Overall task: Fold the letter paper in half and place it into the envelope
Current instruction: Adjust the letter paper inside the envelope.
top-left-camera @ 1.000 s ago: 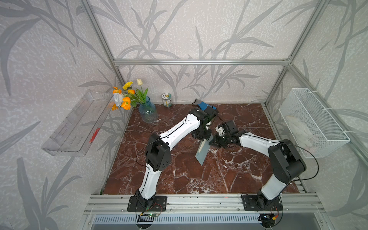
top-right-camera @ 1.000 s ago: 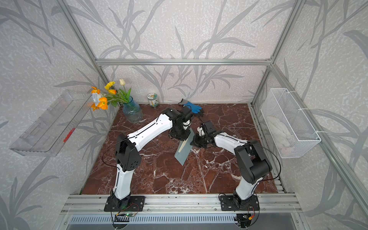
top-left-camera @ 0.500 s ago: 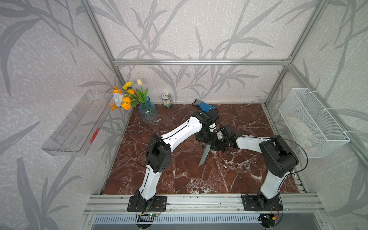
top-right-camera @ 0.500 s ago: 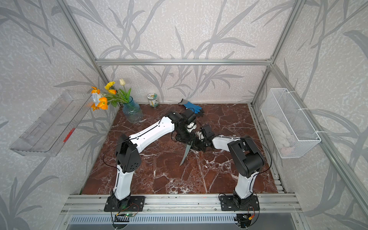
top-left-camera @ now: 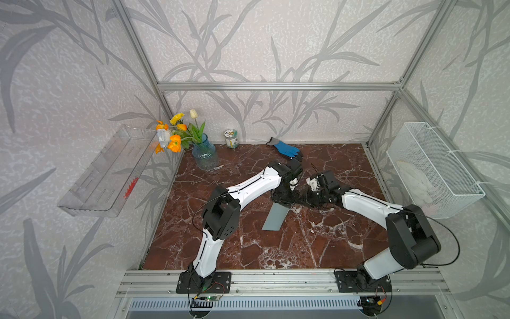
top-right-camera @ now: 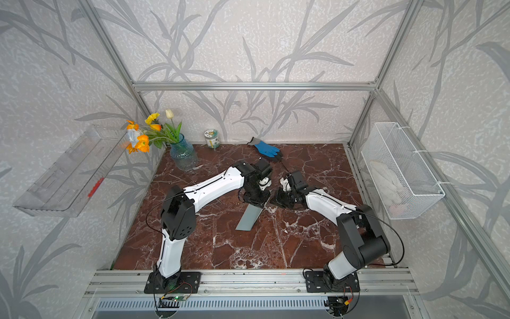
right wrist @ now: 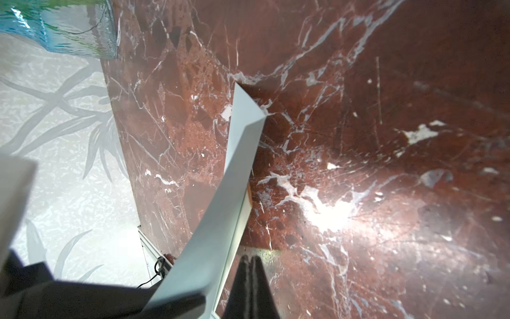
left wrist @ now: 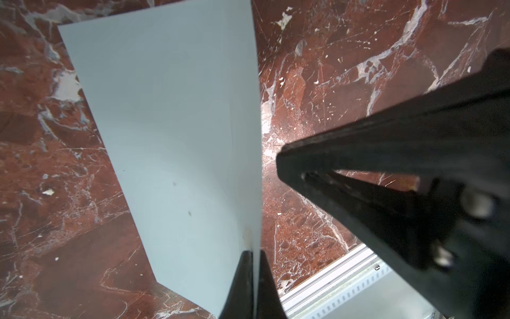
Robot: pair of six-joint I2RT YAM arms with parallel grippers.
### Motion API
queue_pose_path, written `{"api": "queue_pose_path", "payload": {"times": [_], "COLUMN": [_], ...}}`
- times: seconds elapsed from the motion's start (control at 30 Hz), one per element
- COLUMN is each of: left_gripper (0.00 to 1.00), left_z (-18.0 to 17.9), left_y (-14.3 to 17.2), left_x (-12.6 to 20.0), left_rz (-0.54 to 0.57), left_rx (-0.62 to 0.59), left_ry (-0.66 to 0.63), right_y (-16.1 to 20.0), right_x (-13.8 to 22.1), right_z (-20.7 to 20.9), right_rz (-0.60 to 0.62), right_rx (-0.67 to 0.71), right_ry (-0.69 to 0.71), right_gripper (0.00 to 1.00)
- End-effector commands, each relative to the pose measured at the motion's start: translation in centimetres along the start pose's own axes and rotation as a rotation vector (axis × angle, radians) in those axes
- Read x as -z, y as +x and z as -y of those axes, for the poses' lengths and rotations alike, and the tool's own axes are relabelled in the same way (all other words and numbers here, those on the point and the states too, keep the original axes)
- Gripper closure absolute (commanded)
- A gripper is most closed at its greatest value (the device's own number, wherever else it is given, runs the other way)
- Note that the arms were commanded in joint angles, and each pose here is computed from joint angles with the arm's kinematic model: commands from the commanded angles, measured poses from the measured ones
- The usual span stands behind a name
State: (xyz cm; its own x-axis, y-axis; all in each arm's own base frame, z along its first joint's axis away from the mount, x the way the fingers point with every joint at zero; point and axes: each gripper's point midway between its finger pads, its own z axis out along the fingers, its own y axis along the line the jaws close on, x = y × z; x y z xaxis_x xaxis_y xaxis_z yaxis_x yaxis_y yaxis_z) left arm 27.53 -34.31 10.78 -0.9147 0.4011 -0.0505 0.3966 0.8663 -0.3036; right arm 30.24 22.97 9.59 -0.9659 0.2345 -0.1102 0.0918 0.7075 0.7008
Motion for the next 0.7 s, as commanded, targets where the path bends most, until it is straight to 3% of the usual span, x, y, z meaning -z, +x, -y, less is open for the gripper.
{"api": "queue_pose_path", "payload": {"times": [0.0, 0.67], "left_gripper": [1.0, 1.0], "left_z": [0.1, 0.4], "left_y": [0.2, 0.0], "left_x": [1.1, 1.8], "left_rz": [0.029, 0.048], "left_rx": [0.007, 0.029], "left_ry": [0.004, 0.05], "right_y": [0.1, -0.2], "right_x": [0.6, -1.5], "right_z": [-0.3, -0.3], "right_rz": [0.002, 0.003], "right_rx": [-0.016, -0.013], "right_ry": [-0.009, 0.001], "right_gripper": [1.0, 1.0]}}
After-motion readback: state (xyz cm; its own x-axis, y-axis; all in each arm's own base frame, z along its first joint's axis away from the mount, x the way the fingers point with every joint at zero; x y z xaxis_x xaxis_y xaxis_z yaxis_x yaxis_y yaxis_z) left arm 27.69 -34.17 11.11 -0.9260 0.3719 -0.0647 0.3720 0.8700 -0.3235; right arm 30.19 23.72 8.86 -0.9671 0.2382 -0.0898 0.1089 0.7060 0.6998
